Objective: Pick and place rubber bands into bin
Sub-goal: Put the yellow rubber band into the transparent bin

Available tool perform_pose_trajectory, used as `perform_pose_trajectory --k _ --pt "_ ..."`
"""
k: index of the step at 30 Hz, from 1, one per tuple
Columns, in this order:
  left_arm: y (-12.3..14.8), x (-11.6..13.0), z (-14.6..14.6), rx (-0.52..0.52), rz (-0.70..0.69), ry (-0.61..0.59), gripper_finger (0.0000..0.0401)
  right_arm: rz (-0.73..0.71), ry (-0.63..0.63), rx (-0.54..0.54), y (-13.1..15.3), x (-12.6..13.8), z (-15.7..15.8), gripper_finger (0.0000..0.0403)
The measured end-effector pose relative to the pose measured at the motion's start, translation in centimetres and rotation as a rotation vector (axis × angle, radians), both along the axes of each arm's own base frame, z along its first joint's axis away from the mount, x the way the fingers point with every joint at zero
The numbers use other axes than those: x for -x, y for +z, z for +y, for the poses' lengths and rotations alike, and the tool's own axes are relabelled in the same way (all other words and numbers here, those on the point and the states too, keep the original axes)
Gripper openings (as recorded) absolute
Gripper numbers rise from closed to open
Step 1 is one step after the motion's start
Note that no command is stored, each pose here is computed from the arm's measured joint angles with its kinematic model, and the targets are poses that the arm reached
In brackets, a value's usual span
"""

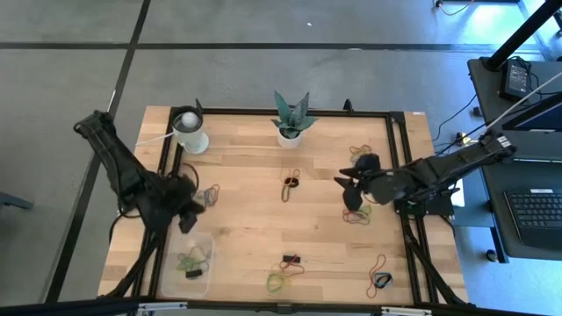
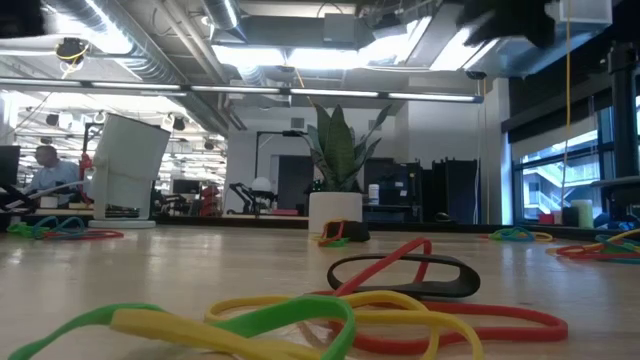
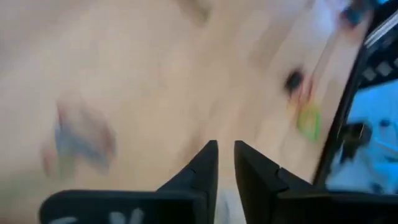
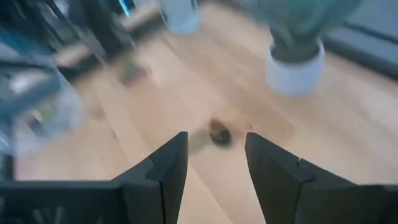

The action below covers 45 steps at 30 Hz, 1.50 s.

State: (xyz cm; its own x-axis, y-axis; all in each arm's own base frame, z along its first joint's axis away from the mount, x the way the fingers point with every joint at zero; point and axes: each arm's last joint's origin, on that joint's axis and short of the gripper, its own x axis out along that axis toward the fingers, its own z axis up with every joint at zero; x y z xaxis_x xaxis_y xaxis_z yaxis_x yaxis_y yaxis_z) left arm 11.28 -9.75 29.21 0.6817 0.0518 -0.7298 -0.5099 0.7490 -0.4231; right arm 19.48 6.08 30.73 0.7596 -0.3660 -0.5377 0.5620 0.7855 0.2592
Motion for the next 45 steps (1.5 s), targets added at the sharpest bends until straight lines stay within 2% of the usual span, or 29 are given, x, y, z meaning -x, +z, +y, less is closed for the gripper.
perform_pose_trajectory --k 3,6,9,12,14,17,21,25,28,31,37,45 --pt "1.0 -0.9 1.3 -0.143 -0.071 -0.057 0.0024 0.148 0.011 -0.026 -1.6 -0.2 0.0 0.0165" --pt "1.3 -2.3 2.5 -0.229 -0.083 -0.067 0.0005 0.330 0.024 -0.116 -3.2 -0.1 -0.3 0.0165" --pt "1.3 -4.3 3.7 -0.270 -0.083 -0.067 0.0003 0.545 -0.015 -0.228 -4.6 0.5 -0.9 0.0165" --pt "1.2 -6.4 4.9 -0.291 -0.084 -0.084 0.0003 0.735 -0.053 -0.286 -5.6 1.0 -1.6 0.0165" --pt "0.9 -7.8 5.8 -0.301 -0.087 -0.082 0.0003 0.842 -0.025 -0.291 -6.0 1.3 -1.9 0.0165" --pt "0.5 -9.9 7.1 -0.312 -0.101 -0.066 0.0003 0.924 0.083 -0.299 -6.9 1.4 -2.2 0.0165" --pt "0.0 -12.4 8.4 -0.289 -0.163 -0.083 0.0003 0.965 0.238 -0.345 -9.3 1.7 -2.1 0.0161" --pt "-0.5 -14.3 9.0 -0.256 -0.215 -0.144 0.0003 0.932 0.326 -0.311 -11.5 1.7 -2.0 0.0140" --pt "-0.9 -15.1 9.4 -0.233 -0.233 -0.114 0.0003 0.911 0.364 -0.295 -12.4 1.7 -2.0 0.0124" --pt "-1.2 -15.7 9.7 -0.203 -0.245 -0.075 0.0003 0.935 0.394 -0.332 -13.0 2.1 -2.0 0.0113" --pt "-1.3 -16.1 9.7 -0.169 -0.262 -0.042 0.0003 0.944 0.344 -0.389 -14.3 2.7 -2.1 0.0115" --pt "-1.1 -16.2 9.8 -0.177 -0.287 -0.004 0.0003 0.855 0.282 -0.500 -15.2 2.4 -1.8 0.0142"
